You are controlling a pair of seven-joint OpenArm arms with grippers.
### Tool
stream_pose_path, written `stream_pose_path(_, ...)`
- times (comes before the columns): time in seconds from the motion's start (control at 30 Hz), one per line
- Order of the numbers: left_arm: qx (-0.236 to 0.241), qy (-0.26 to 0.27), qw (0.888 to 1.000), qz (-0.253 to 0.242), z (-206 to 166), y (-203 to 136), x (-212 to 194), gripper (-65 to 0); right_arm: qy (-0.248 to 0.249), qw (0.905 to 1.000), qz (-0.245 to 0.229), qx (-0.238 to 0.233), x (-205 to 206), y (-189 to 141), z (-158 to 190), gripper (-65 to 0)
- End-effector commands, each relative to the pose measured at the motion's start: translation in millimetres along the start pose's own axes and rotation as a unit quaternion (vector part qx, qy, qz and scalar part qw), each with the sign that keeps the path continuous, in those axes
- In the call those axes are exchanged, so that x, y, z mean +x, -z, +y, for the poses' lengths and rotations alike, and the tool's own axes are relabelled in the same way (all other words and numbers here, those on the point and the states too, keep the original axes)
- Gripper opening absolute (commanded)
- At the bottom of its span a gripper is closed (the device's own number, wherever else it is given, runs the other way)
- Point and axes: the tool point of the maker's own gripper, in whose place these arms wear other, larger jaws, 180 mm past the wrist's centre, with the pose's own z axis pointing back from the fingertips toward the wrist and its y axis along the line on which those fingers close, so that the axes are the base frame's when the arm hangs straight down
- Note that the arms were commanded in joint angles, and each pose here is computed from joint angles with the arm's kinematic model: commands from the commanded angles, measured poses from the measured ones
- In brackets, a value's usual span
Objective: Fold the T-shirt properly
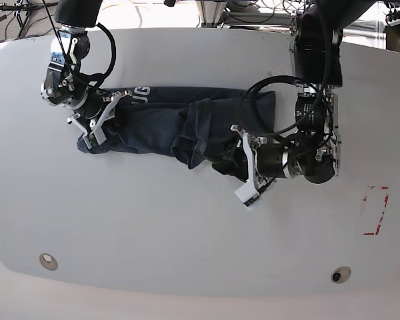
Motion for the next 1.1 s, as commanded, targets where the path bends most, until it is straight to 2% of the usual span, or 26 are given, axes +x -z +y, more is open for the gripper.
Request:
stream_pose_path(0.0, 0.033, 0.008, 0.999, -0.012, 16.3, -16.2, 7.7, -45.6, -0.008, 0.9994, 0.033, -0.011, -12.7, -1.4, -4.6, -56.3)
stream_pose_path(0.13, 0.065, -0.013, 0.998, 0.014, 30.0, -23.7, -21.2, -45.6, -0.008, 0.9994, 0.032, -0.011, -12.2, -1.5, -4.6, -56.3)
stream_pose_path(0.43, 0.076, -0.045, 0.996, 0.035, 28.9, -19.1, -62.5, -46.0, -0.016, 0.9995, 0.024, -0.014, -4.9, -4.4, -4.4, -56.3)
stream_pose_path(0.6, 0.116, -0.056, 0.990, 0.061, 45.3, -19.4, -90.3, -46.0, -0.036, 0.9990, 0.011, -0.023, 10.0, -12.5, -3.4, -56.3)
stream_pose_path(0.8, 0.117, -0.101, 0.984, 0.093, 56.7, -9.7, -125.9, -46.0, -0.061, 0.9972, 0.020, -0.038, 22.6, -24.5, -3.6, -56.3)
stream_pose_path(1.07, 0.116, -0.140, 0.978, 0.102, 65.6, -8.0, -152.1, -46.0, -0.107, 0.9921, -0.011, -0.064, 58.5, -49.0, 11.0, -56.0)
